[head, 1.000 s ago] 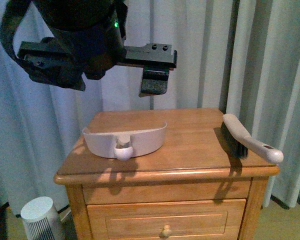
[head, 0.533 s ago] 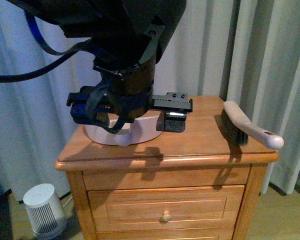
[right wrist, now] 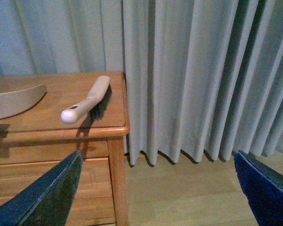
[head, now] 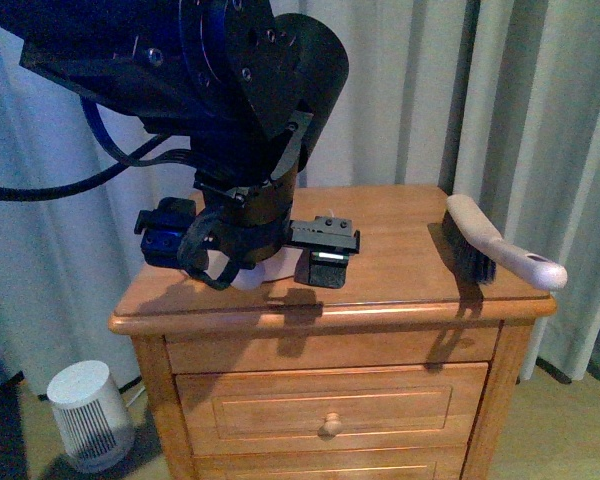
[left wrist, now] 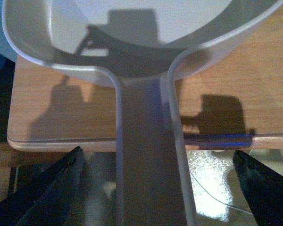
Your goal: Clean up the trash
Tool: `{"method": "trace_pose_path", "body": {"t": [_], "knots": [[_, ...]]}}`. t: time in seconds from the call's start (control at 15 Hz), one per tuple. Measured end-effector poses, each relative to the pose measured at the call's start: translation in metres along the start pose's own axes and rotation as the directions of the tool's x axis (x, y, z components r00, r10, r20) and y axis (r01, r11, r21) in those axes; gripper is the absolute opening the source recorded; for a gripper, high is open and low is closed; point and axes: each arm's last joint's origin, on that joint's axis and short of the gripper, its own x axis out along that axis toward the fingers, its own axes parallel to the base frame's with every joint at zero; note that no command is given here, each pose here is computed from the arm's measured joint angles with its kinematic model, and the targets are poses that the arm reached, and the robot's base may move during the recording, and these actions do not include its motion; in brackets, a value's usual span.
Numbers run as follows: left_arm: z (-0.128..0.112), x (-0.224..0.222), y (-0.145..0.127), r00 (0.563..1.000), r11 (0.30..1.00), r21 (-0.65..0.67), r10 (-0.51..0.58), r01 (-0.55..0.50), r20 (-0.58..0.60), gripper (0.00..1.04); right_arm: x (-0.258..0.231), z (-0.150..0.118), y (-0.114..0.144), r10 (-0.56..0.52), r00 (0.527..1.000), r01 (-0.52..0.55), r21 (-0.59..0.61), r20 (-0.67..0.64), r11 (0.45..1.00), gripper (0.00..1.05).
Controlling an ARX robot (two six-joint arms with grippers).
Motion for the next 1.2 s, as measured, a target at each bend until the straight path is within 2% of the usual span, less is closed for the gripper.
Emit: {"method": "trace_pose_path", "body": {"t": [0.2,0.33,0.6,0.67,0.8,1.0,1.07,1.2], "knots": [[0.001,0.0,0.0,1.0,1.0,0.012,0.006,-0.006,0.013,0.97,0.0,0.0,0.0,0.0,1.0,0.0,0.0,0.0,1.0,0.97],[0.003,0.001,0.001,1.0,1.0,0.02,0.007,-0.007,0.023,0.78,0.0,0.0,0.0,0.0,1.0,0.0,0.0,0.0,1.0,0.97],[0.003,0.002,0.004,1.0,0.999,0.035,0.008,-0.009,0.02,0.32,0.0,0.0,0.0,0.0,1.0,0.0,0.0,0.0,1.0,0.97],[0.004,0.001,0.005,1.0,0.999,0.043,0.008,-0.009,0.024,0.29,0.0,0.0,0.0,0.0,1.0,0.0,0.0,0.0,1.0,0.97],[0.008,-0.004,0.006,0.999,0.999,0.05,0.003,-0.005,0.046,0.29,0.0,0.0,0.0,0.0,1.0,0.0,0.0,0.0,1.0,0.97],[0.03,-0.044,0.02,0.967,0.998,0.059,-0.001,-0.015,0.253,0.28,0.0,0.0,0.0,0.0,1.0,0.0,0.0,0.0,1.0,0.97],[0.037,-0.062,0.028,0.939,0.997,0.064,0.011,-0.035,0.343,0.28,0.0,0.0,0.0,0.0,1.0,0.0,0.0,0.0,1.0,0.97],[0.046,-0.114,0.058,0.833,0.997,0.068,-0.018,-0.024,0.553,0.28,0.0,0.0,0.0,0.0,1.0,0.0,0.0,0.0,1.0,0.97]]}}
